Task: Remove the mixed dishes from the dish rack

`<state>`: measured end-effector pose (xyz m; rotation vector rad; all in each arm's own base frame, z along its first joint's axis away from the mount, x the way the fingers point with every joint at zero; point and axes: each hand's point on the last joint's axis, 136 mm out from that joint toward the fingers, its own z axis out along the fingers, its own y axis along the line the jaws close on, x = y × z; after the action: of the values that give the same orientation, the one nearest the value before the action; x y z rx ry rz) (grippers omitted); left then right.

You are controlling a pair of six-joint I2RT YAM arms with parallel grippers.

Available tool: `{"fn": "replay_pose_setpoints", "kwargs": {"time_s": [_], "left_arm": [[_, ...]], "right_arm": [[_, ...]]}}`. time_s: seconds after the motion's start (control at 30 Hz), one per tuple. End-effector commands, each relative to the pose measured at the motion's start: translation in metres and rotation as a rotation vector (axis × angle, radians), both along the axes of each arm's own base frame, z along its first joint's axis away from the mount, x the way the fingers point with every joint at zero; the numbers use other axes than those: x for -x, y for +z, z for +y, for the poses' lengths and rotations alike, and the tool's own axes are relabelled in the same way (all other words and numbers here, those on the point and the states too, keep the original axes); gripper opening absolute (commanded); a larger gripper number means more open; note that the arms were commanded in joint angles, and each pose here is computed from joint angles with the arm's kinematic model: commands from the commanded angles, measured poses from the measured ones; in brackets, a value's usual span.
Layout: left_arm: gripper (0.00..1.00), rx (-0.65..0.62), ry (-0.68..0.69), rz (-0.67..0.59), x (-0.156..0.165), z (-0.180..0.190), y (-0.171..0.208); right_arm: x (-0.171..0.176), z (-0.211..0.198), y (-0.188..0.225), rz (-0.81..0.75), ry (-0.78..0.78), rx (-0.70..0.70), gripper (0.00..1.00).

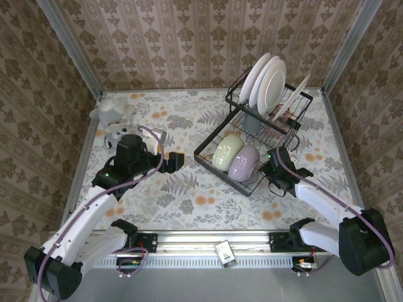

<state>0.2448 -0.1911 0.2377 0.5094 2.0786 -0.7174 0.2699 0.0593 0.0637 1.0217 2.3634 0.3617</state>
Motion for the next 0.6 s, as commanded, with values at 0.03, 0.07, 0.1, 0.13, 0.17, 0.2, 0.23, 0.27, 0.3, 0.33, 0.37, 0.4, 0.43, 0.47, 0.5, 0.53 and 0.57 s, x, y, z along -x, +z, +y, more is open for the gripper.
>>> {"fn": "replay_pose_setpoints", "kwargs": {"time_s": [0.03,0.07,0.1,0.13,0.17,0.2,0.23,0.27,0.3,0.33,0.37,0.4,0.43,0.47,0.5,0.53,0.57], "left_arm": [[1.00,0.022,0.002,-0.021,0.003,-0.001,0.008],[1.00,0.022,0.001,-0.019,0.003,-0.001,0.008],[1.00,0.023,0.001,-0.020,0.004,0.000,0.008],[1.00,0.023,0.001,-0.022,0.004,0.000,0.009],[1.00,0.022,0.001,-0.023,0.004,0.000,0.009],[1.00,0.023,0.003,-0.025,0.004,0.001,0.009],[1.00,0.024,0.006,-0.026,0.004,0.001,0.009],[1.00,0.024,0.007,-0.025,0.004,0.001,0.009],[1.00,0.025,0.006,-0.024,0.004,0.001,0.009],[1.00,0.024,0.005,-0.025,0.004,0.001,0.009],[1.00,0.023,0.006,-0.024,0.004,0.001,0.008],[1.00,0.023,0.007,-0.025,0.004,0.001,0.009],[1.00,0.022,0.006,-0.026,0.004,0.001,0.009],[1.00,0.021,0.007,-0.023,0.004,0.001,0.008],[1.00,0.020,0.008,-0.022,0.005,0.001,0.008],[1.00,0.020,0.009,-0.023,0.005,0.002,0.008],[1.00,0.019,0.010,-0.023,0.005,0.002,0.008]], "right_arm": [[0.041,-0.024,-0.031,0.220,-0.015,0.036,0.00],[0.037,-0.027,-0.030,0.216,-0.012,0.041,0.00],[0.034,-0.031,-0.030,0.219,-0.015,0.048,0.00],[0.030,-0.033,-0.030,0.222,-0.019,0.043,0.00],[0.025,-0.034,-0.031,0.220,-0.017,0.030,0.00],[0.020,-0.036,-0.031,0.216,-0.021,0.023,0.00],[0.016,-0.039,-0.033,0.218,-0.027,0.018,0.00],[0.011,-0.041,-0.033,0.215,-0.030,0.016,0.00],[0.006,-0.043,-0.032,0.213,-0.034,0.019,0.00],[0.001,-0.046,-0.033,0.215,-0.037,0.023,0.00],[-0.003,-0.048,-0.033,0.213,-0.038,0.023,0.00],[-0.008,-0.052,-0.035,0.220,-0.047,0.020,0.00],[-0.010,-0.054,-0.037,0.227,-0.052,0.012,0.00],[-0.013,-0.056,-0.038,0.229,-0.054,0.008,0.00],[-0.016,-0.060,-0.037,0.227,-0.065,0.009,0.00],[-0.017,-0.065,-0.035,0.224,-0.082,0.004,0.00],[-0.019,-0.071,-0.034,0.214,-0.100,-0.010,0.00]]}}
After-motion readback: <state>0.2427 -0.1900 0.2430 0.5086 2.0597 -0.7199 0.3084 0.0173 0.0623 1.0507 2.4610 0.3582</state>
